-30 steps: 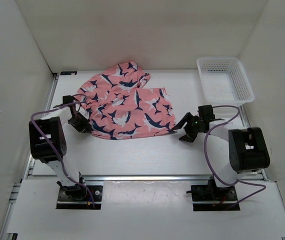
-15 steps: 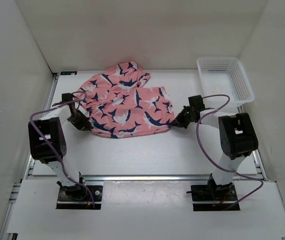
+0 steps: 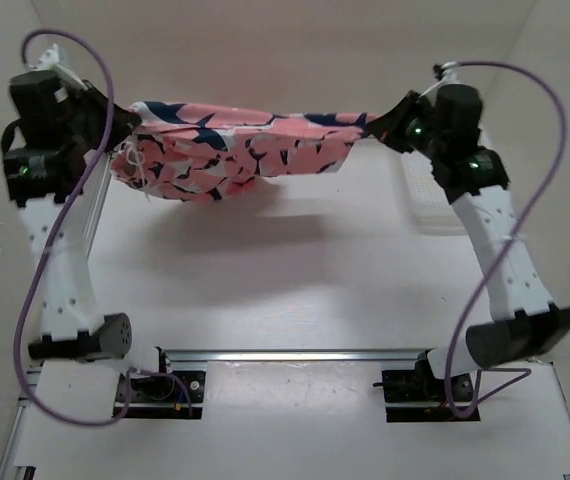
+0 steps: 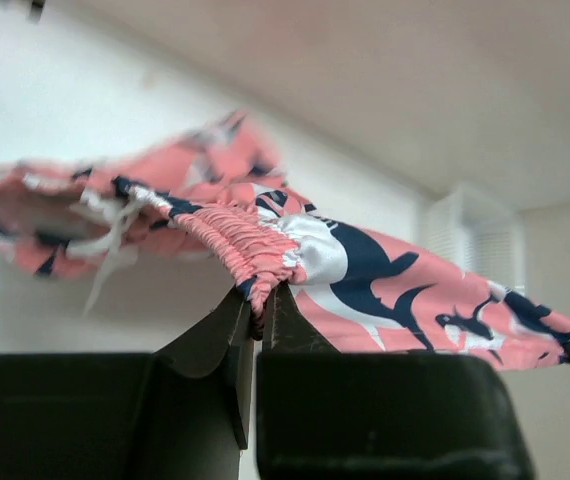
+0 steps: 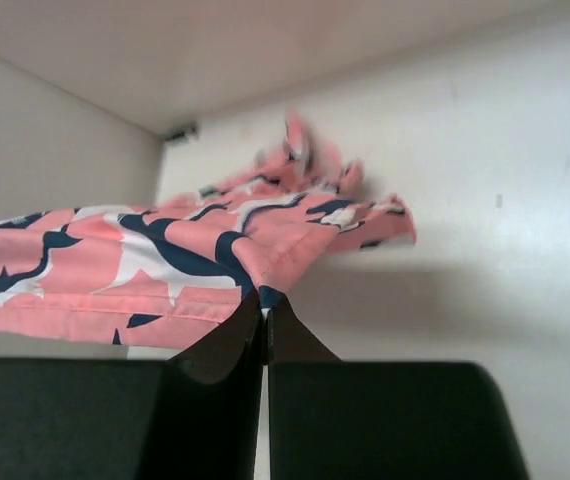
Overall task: Fold and stack the shorts
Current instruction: Fold the shorts
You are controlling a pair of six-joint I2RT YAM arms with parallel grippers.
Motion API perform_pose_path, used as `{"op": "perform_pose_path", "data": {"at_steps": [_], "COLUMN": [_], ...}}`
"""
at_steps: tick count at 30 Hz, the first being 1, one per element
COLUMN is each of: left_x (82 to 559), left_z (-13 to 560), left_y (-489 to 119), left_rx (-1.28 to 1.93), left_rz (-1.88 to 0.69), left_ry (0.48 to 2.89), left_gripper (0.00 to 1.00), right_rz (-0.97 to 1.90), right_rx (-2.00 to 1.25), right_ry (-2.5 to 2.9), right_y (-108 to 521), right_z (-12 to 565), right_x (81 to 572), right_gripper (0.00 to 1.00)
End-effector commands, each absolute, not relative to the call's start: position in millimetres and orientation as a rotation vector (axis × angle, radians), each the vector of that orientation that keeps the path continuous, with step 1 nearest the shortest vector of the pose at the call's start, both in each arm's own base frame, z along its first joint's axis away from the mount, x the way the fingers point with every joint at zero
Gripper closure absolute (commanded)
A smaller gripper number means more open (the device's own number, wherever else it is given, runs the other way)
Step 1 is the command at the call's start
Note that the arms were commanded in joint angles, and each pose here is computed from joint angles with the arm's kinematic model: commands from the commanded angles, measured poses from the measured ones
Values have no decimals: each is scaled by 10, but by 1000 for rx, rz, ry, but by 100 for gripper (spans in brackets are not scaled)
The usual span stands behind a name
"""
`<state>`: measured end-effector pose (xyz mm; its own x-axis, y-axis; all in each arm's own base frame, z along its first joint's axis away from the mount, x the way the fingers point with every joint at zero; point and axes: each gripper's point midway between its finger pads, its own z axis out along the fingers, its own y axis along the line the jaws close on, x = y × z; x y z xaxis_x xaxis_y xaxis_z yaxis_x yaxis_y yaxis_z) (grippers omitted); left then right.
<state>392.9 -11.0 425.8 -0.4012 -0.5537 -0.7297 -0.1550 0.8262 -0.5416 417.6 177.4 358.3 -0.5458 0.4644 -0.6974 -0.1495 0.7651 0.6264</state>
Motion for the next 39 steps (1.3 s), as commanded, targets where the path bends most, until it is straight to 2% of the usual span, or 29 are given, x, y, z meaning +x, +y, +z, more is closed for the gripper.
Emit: {"op": "perform_pose_path", "data": {"at_steps": [1, 7, 9, 12, 15, 21, 24, 29, 35, 36, 38, 39], "left_x": [3100, 2166, 1845, 1608, 1505, 1757, 1992, 2598, 3389, 3634, 3917, 4178], "left_z": [4969, 5800, 6002, 6105, 6119, 5783, 5462, 4699, 3867, 3571, 3323, 3049], "left_y": [-188, -468, -533, -627, -719, -841, -834, -714, -626, -602, -558, -501], "left_rx": [-435, -279, -248, -207, -178, -174, -220, -332, -392, -425, -459, -494], "left_rz": [-461, -567, -590, -632, -684, -773, -789, -748, -707, -683, -666, -634], "left_ry": [1814, 1531, 1447, 1402, 1398, 1528, 1632, 1830, 2024, 2098, 2146, 2209], "left_gripper": [90, 90, 90, 90, 90, 90, 90, 90, 90, 90, 90, 90], "right_rz": [609, 497, 461, 448, 422, 396, 377, 349, 337, 333, 377, 373], "right_rx": [192, 178, 195, 212, 223, 252, 261, 251, 212, 203, 191, 181], "right_ry": [1836, 1529, 1472, 1371, 1286, 1243, 1290, 1435, 1697, 1758, 1811, 1893], "right_y": [1305, 808, 670, 520, 383, 273, 311, 514, 912, 1002, 1167, 1270], "right_z": [4374, 5520, 5693, 5996, 6246, 6367, 6264, 5855, 4827, 4545, 4255, 3882], "right_x": [3753, 2855, 2653, 2336, 2086, 1962, 2189, 2898, 4007, 4261, 4547, 4819], "right_gripper": [100, 100, 100, 100, 100, 100, 100, 100, 100, 100, 100, 100]}}
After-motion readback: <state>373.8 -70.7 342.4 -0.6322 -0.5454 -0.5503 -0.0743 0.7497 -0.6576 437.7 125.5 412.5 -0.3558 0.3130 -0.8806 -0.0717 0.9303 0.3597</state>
